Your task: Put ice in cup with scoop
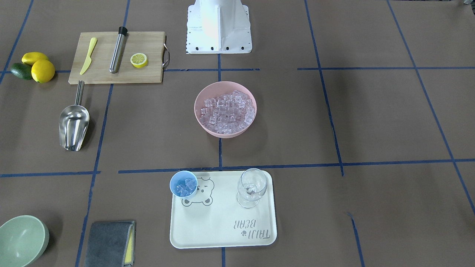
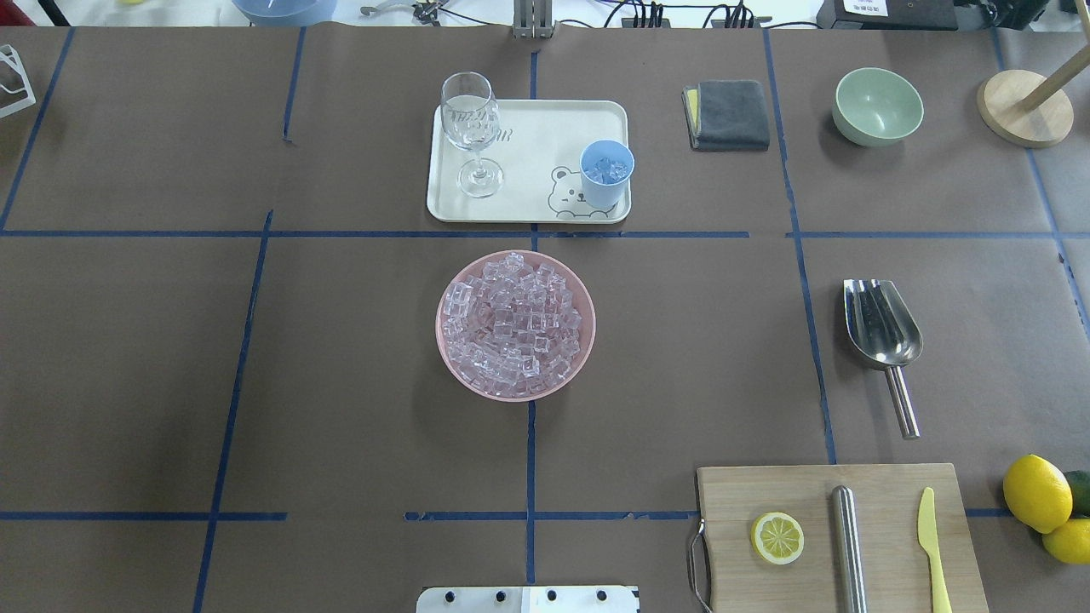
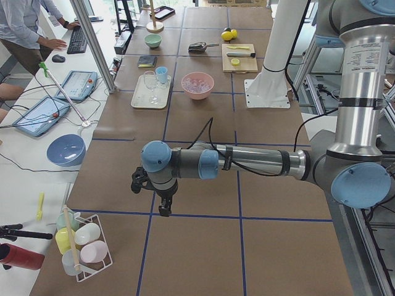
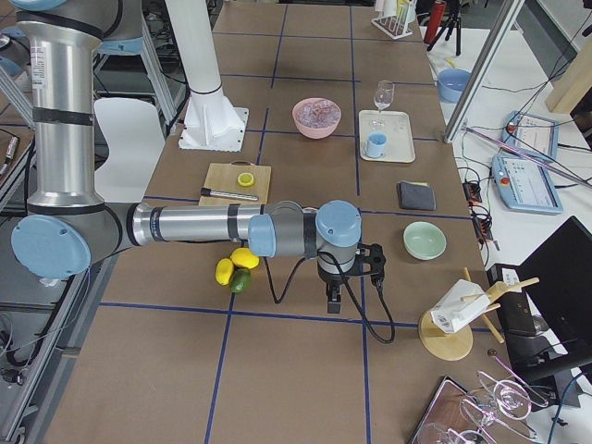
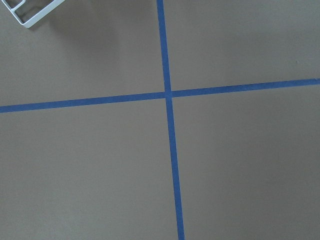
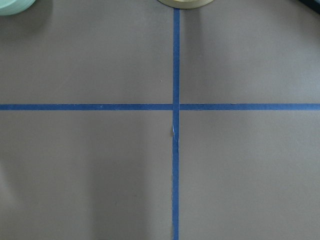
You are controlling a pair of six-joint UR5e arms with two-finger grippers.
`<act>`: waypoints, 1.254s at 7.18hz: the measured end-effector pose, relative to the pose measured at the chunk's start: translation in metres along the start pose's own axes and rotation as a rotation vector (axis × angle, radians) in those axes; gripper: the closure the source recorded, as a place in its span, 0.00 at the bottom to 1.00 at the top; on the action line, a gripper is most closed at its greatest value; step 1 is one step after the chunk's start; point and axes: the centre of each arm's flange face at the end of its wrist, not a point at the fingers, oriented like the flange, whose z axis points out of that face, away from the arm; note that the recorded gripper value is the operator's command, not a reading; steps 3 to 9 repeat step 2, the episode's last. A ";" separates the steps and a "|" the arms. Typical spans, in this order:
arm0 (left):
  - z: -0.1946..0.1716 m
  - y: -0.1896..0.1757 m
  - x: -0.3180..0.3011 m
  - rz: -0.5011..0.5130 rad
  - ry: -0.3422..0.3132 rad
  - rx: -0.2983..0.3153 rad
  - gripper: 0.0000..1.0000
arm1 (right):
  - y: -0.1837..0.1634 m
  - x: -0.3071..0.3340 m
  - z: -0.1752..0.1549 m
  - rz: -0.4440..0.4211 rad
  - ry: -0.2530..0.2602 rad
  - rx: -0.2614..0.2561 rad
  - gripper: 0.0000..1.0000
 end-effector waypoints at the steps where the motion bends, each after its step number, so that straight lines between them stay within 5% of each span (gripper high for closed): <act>1: 0.000 0.000 0.000 0.000 -0.001 -0.001 0.00 | 0.000 0.001 0.000 0.001 0.001 -0.001 0.00; 9: 0.001 0.000 0.000 0.001 -0.001 -0.001 0.00 | 0.000 0.001 0.001 0.001 0.001 -0.001 0.00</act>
